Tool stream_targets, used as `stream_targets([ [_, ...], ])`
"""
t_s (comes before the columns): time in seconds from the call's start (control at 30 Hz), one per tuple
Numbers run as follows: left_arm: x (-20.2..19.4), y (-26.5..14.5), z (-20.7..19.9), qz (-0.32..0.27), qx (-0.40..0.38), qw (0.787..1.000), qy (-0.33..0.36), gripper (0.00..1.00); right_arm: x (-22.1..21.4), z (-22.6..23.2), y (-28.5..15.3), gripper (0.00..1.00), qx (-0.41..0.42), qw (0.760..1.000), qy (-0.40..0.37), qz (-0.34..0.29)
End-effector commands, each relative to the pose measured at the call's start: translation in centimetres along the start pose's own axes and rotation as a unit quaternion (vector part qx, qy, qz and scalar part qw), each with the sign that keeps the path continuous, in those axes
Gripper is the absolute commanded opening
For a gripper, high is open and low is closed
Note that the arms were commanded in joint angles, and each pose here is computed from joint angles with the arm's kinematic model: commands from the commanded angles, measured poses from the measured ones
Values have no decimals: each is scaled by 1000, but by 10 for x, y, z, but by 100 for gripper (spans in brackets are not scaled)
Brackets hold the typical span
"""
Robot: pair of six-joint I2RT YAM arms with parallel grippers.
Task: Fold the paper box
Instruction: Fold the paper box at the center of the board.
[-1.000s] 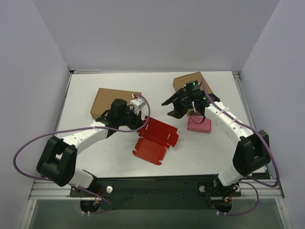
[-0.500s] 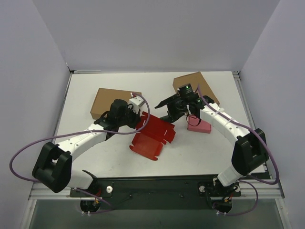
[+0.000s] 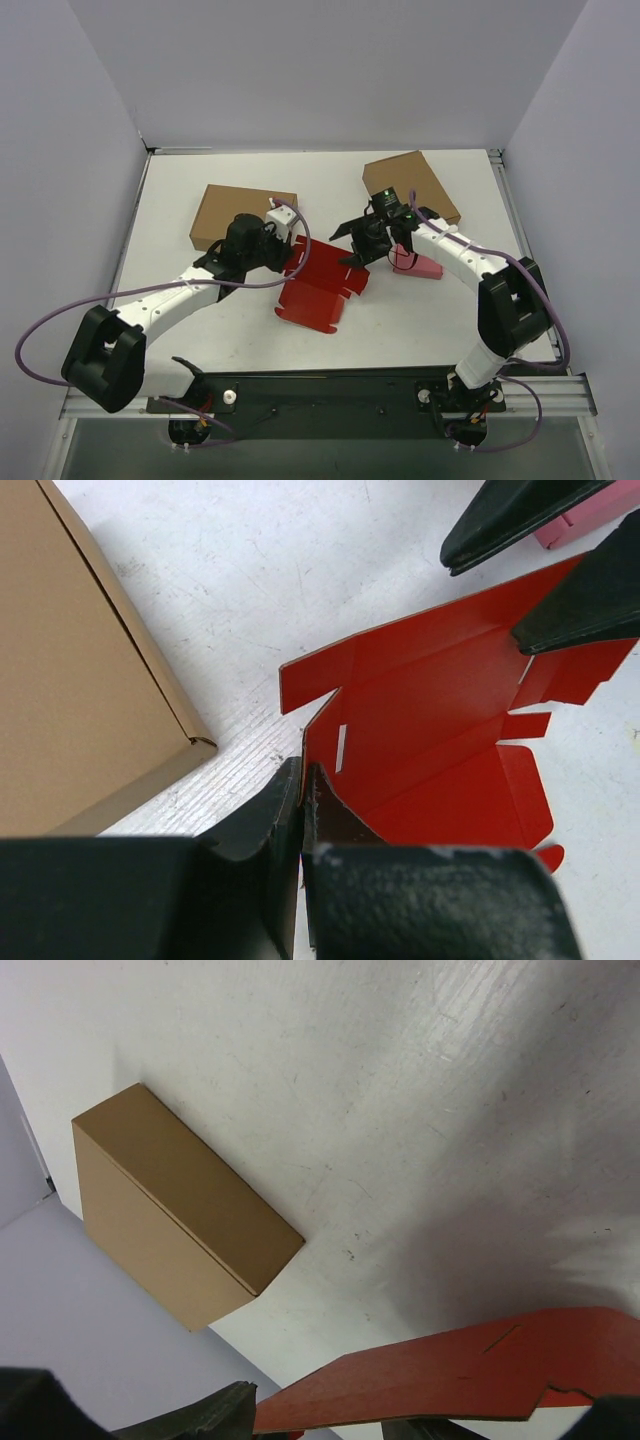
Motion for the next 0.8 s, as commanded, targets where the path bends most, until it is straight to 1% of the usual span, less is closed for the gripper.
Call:
stream_targets([
  [0.0,23,-6,-6,-56,-14,998,17,0,9,-6,4,50,-11,999,29,-10],
  [0.03,23,-7,-7,-57,-15,998,17,0,11,-7,5,48,-13,999,31,-11],
  [0.07,23,-7,-7,-57,-16,998,17,0,12,-8,6,44,-13,999,33,-11],
  [0.1,23,-7,-8,-57,-17,998,17,0,12,-8,6,42,-13,999,34,-10],
  [0.13,23,-7,-8,-58,-19,998,17,0,13,-8,8,38,-14,999,35,-10],
  [0.2,23,-7,-10,-60,-23,998,18,0,14,-7,8,34,-12,999,35,-10],
  [0.23,23,-7,-10,-61,-25,998,19,0,14,-7,9,29,-12,999,37,-11],
  [0.3,22,-7,-11,-60,-25,998,19,0,15,-6,9,21,-9,999,36,-10],
  [0.33,23,-7,-10,-61,-25,998,18,0,15,-6,8,11,-8,999,37,-10],
  [0.43,18,-6,-9,-61,-23,998,9,0,18,-8,6,0,-3,999,40,-16],
  [0.53,16,-4,-9,-65,-28,997,-13,0,20,-4,5,0,7,999,31,-20],
  [0.67,18,-2,-1,-82,-32,994,-60,0,22,-5,6,0,11,1000,4,-27],
  [0.73,17,-1,1,-84,-41,993,-75,4,23,-4,7,0,16,999,2,-32],
  [0.77,19,1,2,-87,-44,991,-87,9,25,-5,8,0,16,999,2,-36],
])
Point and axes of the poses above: each gripper's point midway between its finger pads, its own y axis out along the fingers, its own z axis along the line the jaws close on, x = y × z, the point moved 4 cm from there along -y, back along the fingers, and after that the axes turned 6 degrees about y, right-handed, at the moved point
